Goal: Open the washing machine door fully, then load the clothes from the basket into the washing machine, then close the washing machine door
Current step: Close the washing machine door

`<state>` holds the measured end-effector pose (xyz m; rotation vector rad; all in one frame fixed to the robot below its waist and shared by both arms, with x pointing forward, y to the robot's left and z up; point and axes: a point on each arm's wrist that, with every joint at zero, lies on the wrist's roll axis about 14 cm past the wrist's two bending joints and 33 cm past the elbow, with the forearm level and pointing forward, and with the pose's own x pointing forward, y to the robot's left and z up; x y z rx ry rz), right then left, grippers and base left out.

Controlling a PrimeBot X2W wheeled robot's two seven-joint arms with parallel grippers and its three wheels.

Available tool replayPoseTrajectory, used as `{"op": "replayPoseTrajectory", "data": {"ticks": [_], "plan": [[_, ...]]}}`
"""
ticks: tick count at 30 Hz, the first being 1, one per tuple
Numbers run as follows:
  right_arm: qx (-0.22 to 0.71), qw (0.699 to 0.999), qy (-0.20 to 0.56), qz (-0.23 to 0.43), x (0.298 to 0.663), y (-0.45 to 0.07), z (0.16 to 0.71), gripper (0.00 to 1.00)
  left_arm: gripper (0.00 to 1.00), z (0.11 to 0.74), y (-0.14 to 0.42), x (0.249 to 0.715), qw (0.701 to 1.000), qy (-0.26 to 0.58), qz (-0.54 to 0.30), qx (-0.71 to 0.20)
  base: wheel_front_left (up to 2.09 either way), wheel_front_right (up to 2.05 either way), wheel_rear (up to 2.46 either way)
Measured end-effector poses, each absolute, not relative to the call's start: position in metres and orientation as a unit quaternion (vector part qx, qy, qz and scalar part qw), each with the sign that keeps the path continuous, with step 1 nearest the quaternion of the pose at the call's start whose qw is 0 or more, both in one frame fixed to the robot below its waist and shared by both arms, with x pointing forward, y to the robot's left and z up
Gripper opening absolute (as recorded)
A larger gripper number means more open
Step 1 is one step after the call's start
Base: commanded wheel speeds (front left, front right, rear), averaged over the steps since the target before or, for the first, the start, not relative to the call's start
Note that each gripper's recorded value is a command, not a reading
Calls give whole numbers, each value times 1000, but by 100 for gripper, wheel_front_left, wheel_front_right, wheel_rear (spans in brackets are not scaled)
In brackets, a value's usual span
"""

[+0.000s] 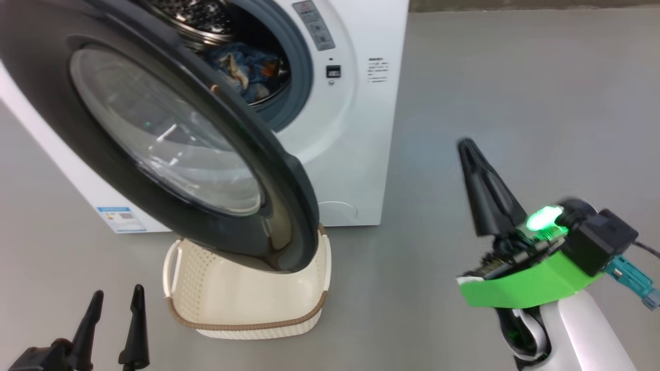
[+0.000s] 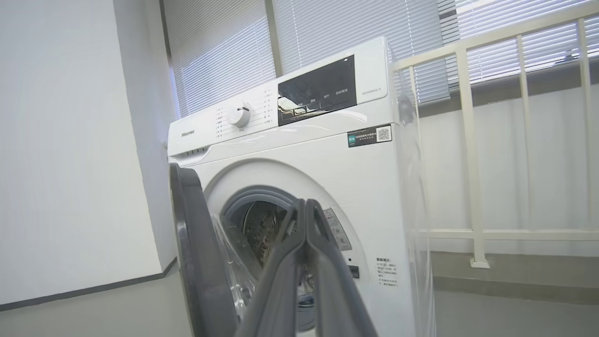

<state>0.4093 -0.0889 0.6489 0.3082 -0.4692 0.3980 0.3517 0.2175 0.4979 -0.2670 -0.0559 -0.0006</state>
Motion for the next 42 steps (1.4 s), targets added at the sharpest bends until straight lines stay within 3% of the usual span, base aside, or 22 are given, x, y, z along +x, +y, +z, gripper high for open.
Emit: {"op": "replayPoseTrajectory", "data": {"ticks": [9, 12, 17, 28, 42], "plan": [[177, 888, -279, 320, 386, -12, 696, 0, 100, 509, 229, 342, 989, -50, 24, -140, 0, 0, 0], [199, 872, -242, 376, 375, 26, 682, 0, 100, 510, 233, 338, 987, -53, 36, -145, 0, 0, 0], [194, 873, -173, 414, 372, 58, 642, 0, 100, 508, 239, 334, 985, -54, 54, -153, 0, 0, 0], [197, 872, -13, 448, 367, 96, 546, 0, 100, 497, 246, 330, 983, -40, 81, -162, 0, 0, 0], [183, 892, 25, 413, 408, 88, 514, 0, 100, 490, 246, 334, 981, -31, 92, -168, 0, 0, 0]]}}
